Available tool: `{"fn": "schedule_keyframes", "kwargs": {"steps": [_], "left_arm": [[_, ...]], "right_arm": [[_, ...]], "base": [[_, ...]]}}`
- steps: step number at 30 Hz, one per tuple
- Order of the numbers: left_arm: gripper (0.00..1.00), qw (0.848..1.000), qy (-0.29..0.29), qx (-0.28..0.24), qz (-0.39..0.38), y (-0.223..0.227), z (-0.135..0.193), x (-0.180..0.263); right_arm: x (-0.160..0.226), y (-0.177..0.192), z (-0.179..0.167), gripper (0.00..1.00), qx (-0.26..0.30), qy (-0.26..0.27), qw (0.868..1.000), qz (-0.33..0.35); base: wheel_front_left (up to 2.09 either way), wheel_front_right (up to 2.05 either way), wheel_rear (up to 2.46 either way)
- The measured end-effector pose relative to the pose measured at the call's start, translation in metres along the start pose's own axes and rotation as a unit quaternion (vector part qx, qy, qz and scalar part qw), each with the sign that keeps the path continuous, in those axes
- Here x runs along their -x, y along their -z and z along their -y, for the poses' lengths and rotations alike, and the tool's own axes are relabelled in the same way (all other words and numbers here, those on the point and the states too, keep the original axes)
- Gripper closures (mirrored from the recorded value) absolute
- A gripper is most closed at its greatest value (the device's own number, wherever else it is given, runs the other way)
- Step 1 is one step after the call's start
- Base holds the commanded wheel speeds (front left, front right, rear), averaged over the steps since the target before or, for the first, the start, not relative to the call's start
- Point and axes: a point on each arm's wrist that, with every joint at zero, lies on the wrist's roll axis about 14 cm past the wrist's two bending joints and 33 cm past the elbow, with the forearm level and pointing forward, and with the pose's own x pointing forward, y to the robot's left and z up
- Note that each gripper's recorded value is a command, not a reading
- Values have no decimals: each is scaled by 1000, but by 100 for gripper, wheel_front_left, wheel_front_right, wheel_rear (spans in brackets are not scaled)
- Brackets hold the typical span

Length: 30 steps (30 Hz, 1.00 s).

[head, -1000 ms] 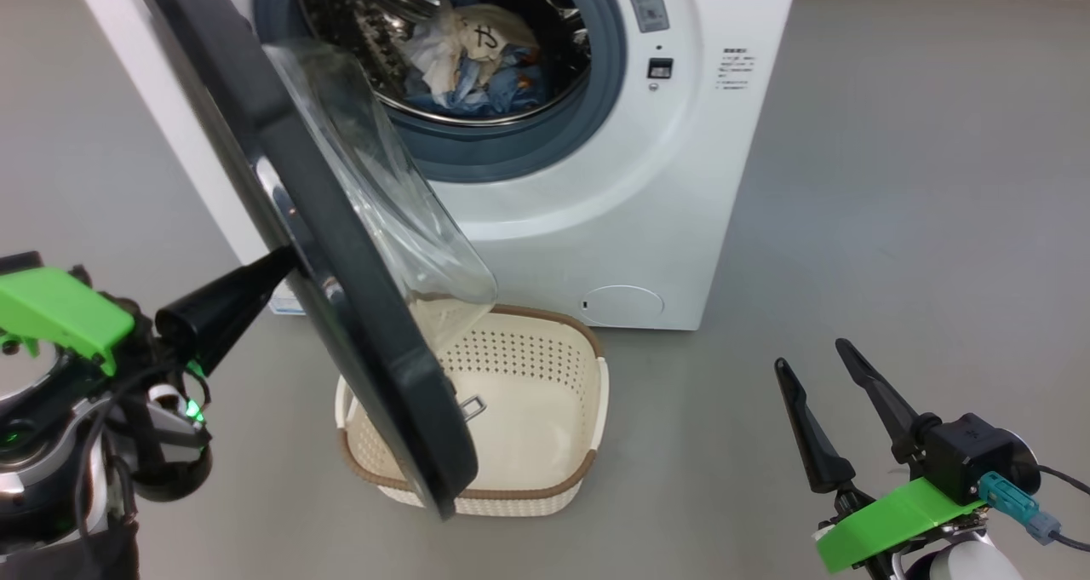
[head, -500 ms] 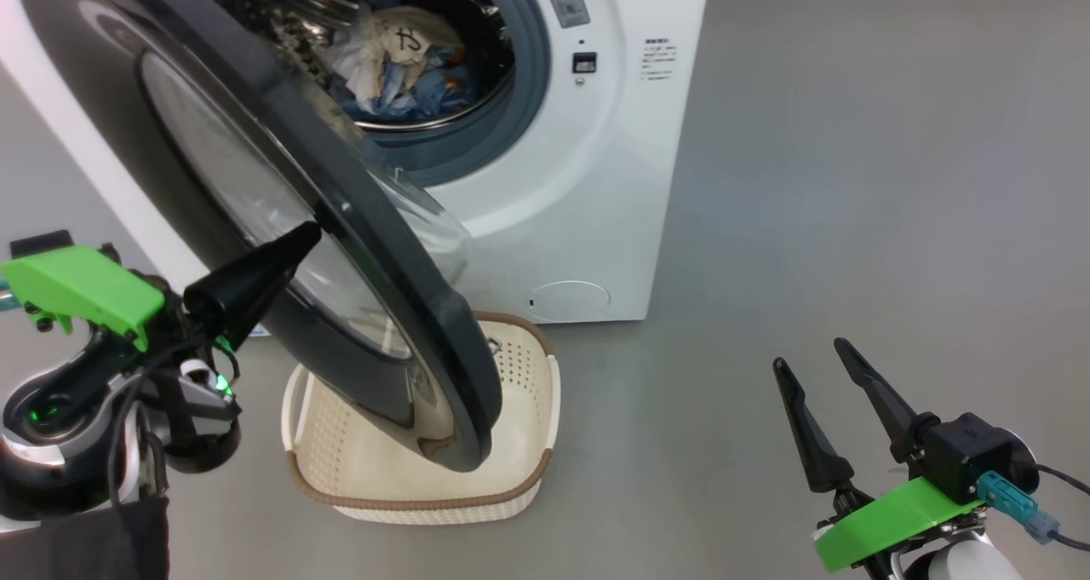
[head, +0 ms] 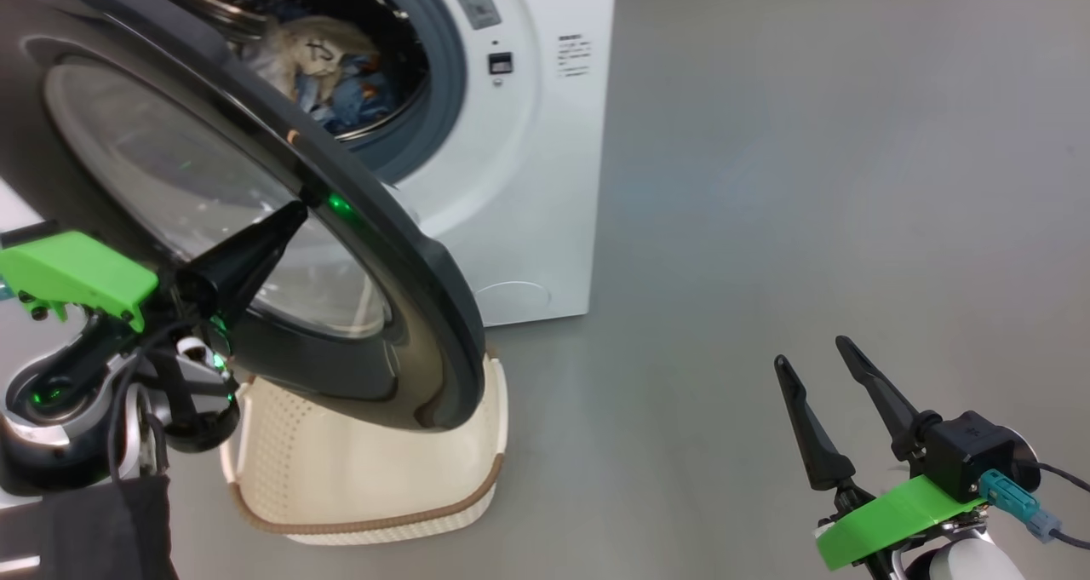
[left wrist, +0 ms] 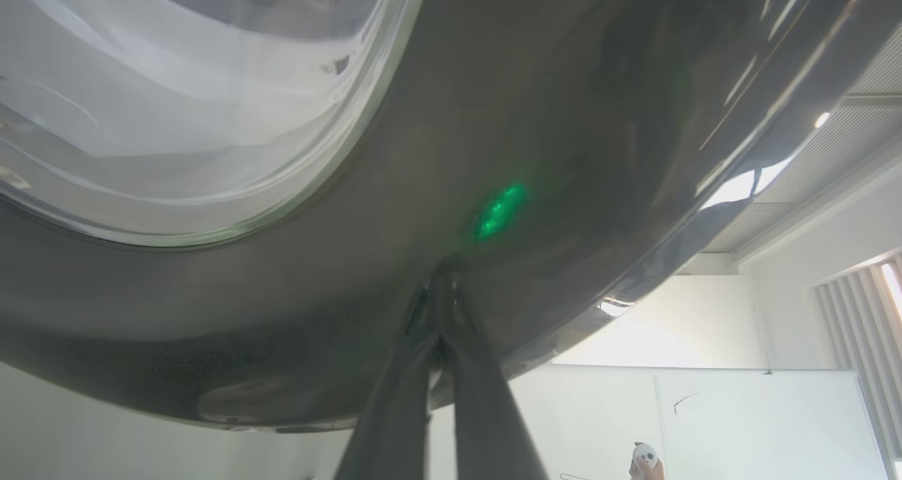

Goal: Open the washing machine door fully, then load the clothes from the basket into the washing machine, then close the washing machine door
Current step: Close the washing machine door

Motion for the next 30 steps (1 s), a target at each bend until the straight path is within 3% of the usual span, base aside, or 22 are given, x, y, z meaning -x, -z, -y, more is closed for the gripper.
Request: {"fn": "schedule_keyframes", "kwargs": {"steps": [12,30], "left_arm": [[100,1000,10,2,-28,15,3,-30],[100,1000,12,-2,-25,16,5,-38]], "right_arm": [[16,-3,22,0,6,36,999,-1],[22,-8,27,0,9,46,999,6]], "base": [[0,0,0],[0,0,0]]}}
